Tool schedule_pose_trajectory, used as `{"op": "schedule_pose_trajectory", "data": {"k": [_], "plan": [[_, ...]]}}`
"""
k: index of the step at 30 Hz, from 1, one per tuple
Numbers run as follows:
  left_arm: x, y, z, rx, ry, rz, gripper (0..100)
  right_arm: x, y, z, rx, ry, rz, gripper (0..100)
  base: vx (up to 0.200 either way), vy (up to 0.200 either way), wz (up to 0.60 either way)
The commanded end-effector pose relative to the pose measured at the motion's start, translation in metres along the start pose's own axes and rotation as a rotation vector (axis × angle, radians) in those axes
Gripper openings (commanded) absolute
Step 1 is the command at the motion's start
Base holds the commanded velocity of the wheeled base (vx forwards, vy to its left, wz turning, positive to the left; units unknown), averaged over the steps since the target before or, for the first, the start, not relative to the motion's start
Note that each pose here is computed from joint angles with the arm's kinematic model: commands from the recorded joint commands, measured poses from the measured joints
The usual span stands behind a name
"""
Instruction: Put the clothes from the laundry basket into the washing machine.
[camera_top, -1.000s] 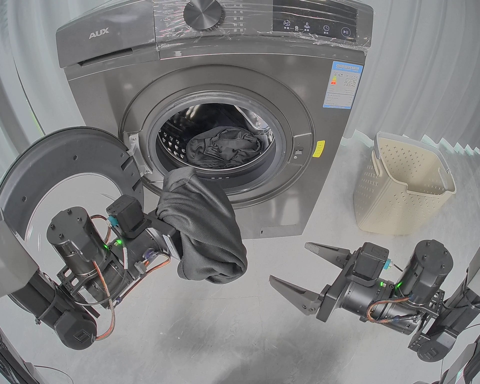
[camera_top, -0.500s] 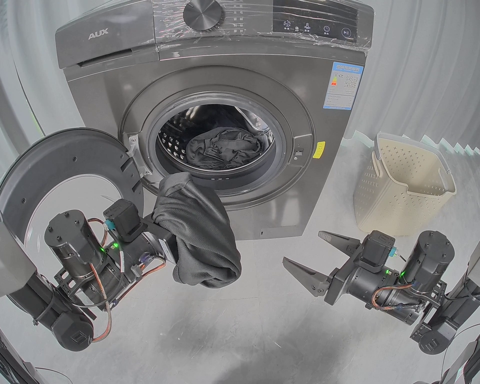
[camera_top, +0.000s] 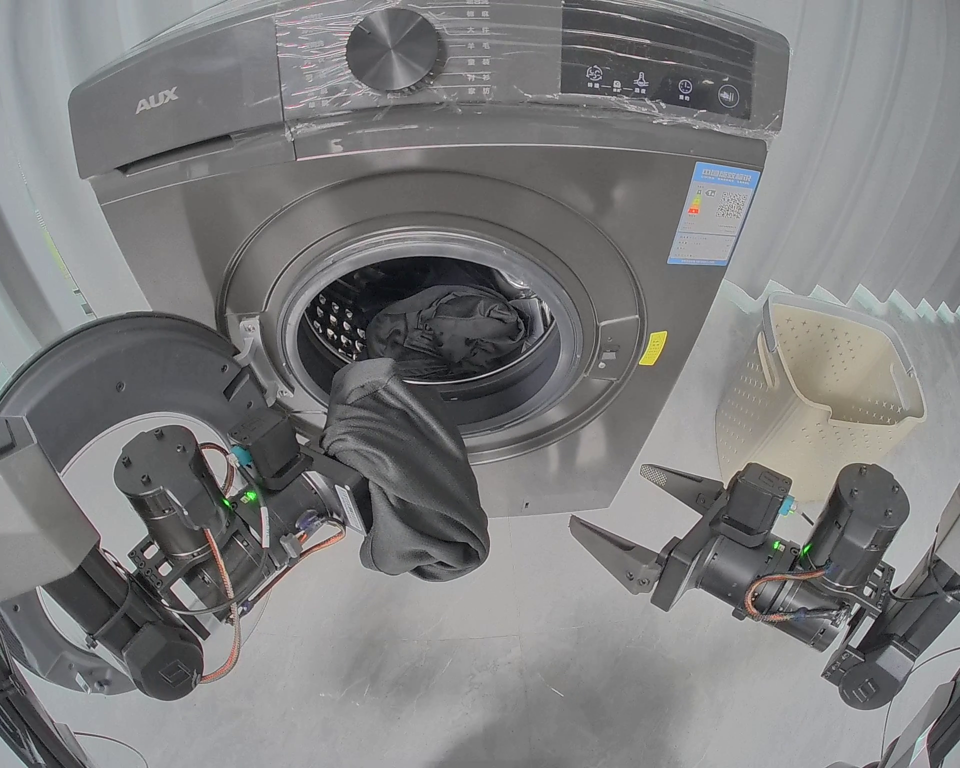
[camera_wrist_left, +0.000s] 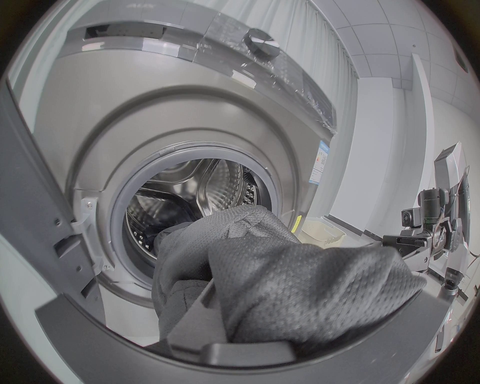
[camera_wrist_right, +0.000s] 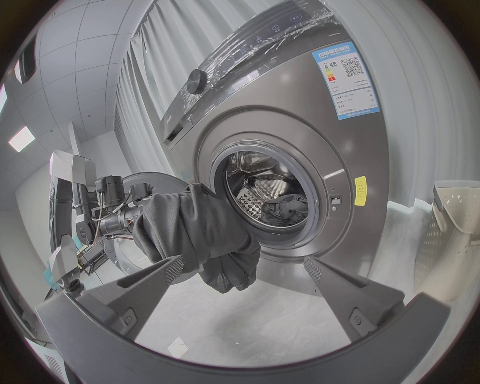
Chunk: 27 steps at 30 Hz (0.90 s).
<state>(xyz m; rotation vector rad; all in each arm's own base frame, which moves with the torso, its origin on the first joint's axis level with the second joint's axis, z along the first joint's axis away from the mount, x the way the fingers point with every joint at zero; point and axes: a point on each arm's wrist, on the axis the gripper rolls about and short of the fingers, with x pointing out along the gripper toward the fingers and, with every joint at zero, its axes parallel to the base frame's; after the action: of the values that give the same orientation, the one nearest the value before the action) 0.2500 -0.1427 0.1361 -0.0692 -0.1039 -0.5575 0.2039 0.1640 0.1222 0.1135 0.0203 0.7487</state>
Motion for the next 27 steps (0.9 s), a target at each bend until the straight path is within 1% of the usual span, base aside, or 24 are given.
{"op": "schedule_pose_trajectory", "data": {"k": [1, 6, 9, 13, 14, 15, 17, 19, 21, 22, 23, 24, 25, 27], "plan": [[0.002, 0.0, -0.004, -0.001, 0.013, -0.001, 0, 0.0, 0.0, 0.0, 0.0, 0.001, 0.0, 100, 0.2, 0.0, 0.0], [0.003, 0.0, -0.006, -0.002, 0.016, -0.003, 0, 0.0, 0.001, -0.001, 0.0, 0.004, 0.0, 100, 0.2, 0.0, 0.0], [0.004, -0.002, -0.01, 0.0, 0.033, -0.009, 0, -0.002, -0.001, 0.0, -0.003, 0.0, -0.006, 100, 0.0, 0.0, 0.0], [0.004, -0.005, -0.011, 0.001, 0.035, -0.018, 0, -0.003, -0.003, 0.002, -0.004, -0.007, -0.013, 100, 0.0, 0.0, 0.0], [0.002, -0.014, -0.012, -0.004, 0.043, -0.048, 0, -0.003, -0.002, 0.002, -0.004, -0.005, -0.011, 100, 0.0, 0.0, 0.0], [0.001, -0.018, -0.012, -0.004, 0.045, -0.062, 0, -0.004, -0.003, 0.003, -0.004, -0.009, -0.014, 100, 0.0, 0.0, 0.0], [0.0, -0.02, -0.012, -0.006, 0.046, -0.069, 0, -0.005, -0.003, 0.006, -0.007, -0.023, -0.016, 100, 0.0, 0.0, 0.0], [0.005, -0.019, -0.015, -0.014, 0.05, -0.068, 0, -0.01, 0.0, 0.012, -0.011, -0.038, -0.006, 100, 0.0, 0.0, 0.0], [0.021, -0.02, -0.022, -0.015, 0.044, -0.069, 0, -0.015, 0.002, 0.01, -0.013, -0.027, 0.0, 100, 0.0, 0.0, 0.0], [0.022, -0.02, -0.023, -0.015, 0.044, -0.068, 0, -0.015, 0.002, 0.01, -0.013, -0.025, 0.001, 100, 0.0, 0.0, 0.0], [0.042, -0.018, -0.032, -0.014, 0.031, -0.05, 0, -0.016, 0.003, 0.011, -0.014, -0.027, 0.005, 100, 0.0, 0.0, 0.0], [0.045, -0.017, -0.033, -0.014, 0.027, -0.047, 0, -0.016, 0.003, 0.011, -0.015, -0.028, 0.005, 100, 0.0, 0.0, 0.0], [0.06, -0.014, -0.04, -0.022, 0.02, -0.04, 0, -0.016, 0.004, 0.011, -0.014, -0.026, 0.011, 100, 0.0, 0.0, 0.0], [0.071, -0.005, -0.041, -0.019, -0.004, -0.024, 0, -0.017, 0.006, 0.009, -0.012, -0.019, 0.018, 100, 0.0, 0.0, 0.0]]}}
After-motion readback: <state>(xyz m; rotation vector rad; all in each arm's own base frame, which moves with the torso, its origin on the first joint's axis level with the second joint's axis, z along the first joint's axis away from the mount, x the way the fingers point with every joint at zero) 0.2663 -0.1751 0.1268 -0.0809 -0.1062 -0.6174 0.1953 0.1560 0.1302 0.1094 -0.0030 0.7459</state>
